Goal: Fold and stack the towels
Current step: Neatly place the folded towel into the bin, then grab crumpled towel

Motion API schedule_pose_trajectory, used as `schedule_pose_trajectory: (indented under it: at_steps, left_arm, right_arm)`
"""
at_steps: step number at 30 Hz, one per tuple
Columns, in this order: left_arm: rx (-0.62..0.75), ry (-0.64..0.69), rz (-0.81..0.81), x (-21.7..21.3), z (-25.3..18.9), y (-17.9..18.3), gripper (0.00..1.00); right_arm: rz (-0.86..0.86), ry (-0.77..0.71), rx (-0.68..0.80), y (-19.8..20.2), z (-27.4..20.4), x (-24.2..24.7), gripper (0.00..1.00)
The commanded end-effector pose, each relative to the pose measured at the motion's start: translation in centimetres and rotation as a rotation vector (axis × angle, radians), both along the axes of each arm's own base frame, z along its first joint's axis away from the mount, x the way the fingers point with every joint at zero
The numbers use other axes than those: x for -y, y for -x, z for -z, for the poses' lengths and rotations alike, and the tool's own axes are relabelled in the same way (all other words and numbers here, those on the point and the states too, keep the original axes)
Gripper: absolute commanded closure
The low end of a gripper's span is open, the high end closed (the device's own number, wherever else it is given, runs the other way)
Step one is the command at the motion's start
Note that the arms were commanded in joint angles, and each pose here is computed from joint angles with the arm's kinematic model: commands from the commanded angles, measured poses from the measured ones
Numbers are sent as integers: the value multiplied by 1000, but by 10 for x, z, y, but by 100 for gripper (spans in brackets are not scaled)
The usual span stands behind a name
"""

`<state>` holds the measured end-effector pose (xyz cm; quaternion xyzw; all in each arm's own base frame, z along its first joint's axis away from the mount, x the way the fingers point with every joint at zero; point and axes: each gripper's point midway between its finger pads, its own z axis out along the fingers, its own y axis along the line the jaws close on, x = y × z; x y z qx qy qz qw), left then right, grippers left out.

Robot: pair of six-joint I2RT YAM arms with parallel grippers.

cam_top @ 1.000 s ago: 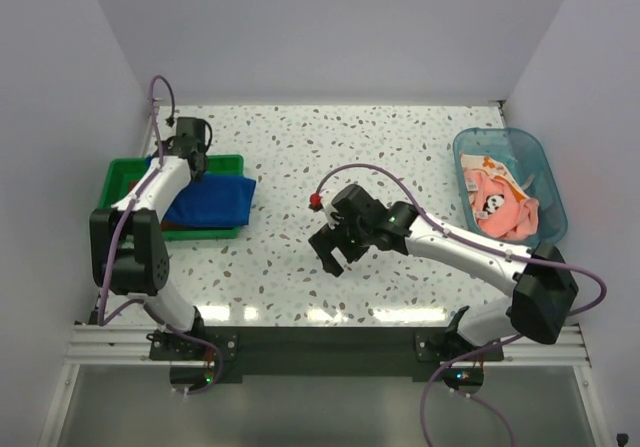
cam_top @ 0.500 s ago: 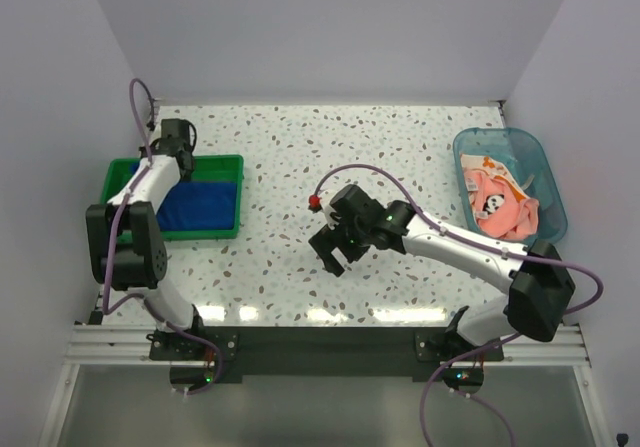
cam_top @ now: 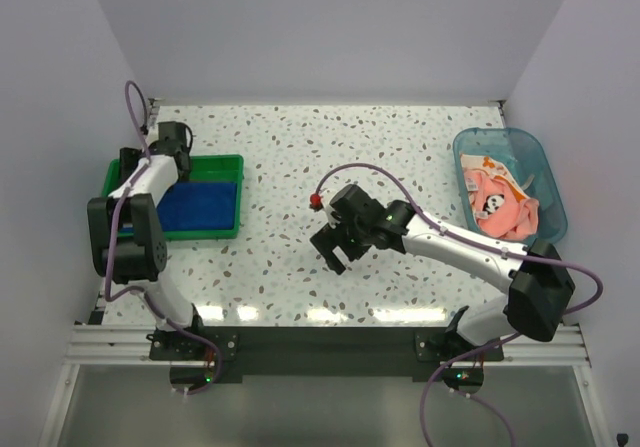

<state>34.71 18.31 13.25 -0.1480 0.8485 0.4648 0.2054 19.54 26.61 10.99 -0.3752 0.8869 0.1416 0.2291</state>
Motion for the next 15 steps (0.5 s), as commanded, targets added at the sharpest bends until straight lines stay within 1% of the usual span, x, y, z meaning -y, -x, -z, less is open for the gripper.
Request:
schedule_pose_trajectory:
  at_steps: [1, 2, 3, 4, 5, 6, 7, 8, 9, 10, 11, 12, 13, 14, 15]
  left_arm:
    - [97, -23, -102, -15, -13, 0, 13]
    - [104, -18, -107, -15, -19, -1, 12]
    - [133, -11, -117, -14, -24, -2, 8]
    - [149, 31, -101, -10, -23, -7, 7]
    - [164, 56, -97, -7, -28, -8, 6]
    - [212, 85, -95, -2, -36, -10, 5]
    - [238, 157, -59, 8, -35, -16, 4]
    - [289, 191, -32, 17, -47, -17, 5]
    - [328, 227, -11, 26, -52, -19, 5]
    - [357, 302, 45, 42, -53, -25, 5]
    - [415, 337, 111, 61, -68, -26, 4]
    - [432, 400, 190, 81, -70, -30, 4]
    - [450, 431, 257, 97, -70, -32, 3]
    - [490, 466, 364, 127, -87, -31, 3]
    - [502, 515, 438, 147, -91, -30, 2]
  right_arm:
    - [60, 2, 64, -17, -18, 5, 2]
    - [97, 22, 92, -24, -20, 12, 1]
    - [145, 21, 110, -33, -25, 19, 2]
    - [181, 23, 127, -40, -30, 26, 1]
    - [251, 56, 163, -51, -33, 40, 1]
    - [340, 52, 178, -66, -40, 55, 1]
    - [402, 55, 202, -75, -48, 68, 1]
    - [475, 68, 230, -86, -56, 83, 1]
    - [596, 68, 245, -101, -62, 108, 1]
    - [664, 69, 266, -108, -68, 123, 1]
    - [780, 91, 300, -122, -76, 153, 1]
    - [855, 83, 306, -127, -79, 166, 1]
    - [913, 92, 309, -131, -81, 181, 1]
    - [971, 115, 303, -136, -80, 196, 1]
    - [1082, 139, 309, -142, -79, 226, 1]
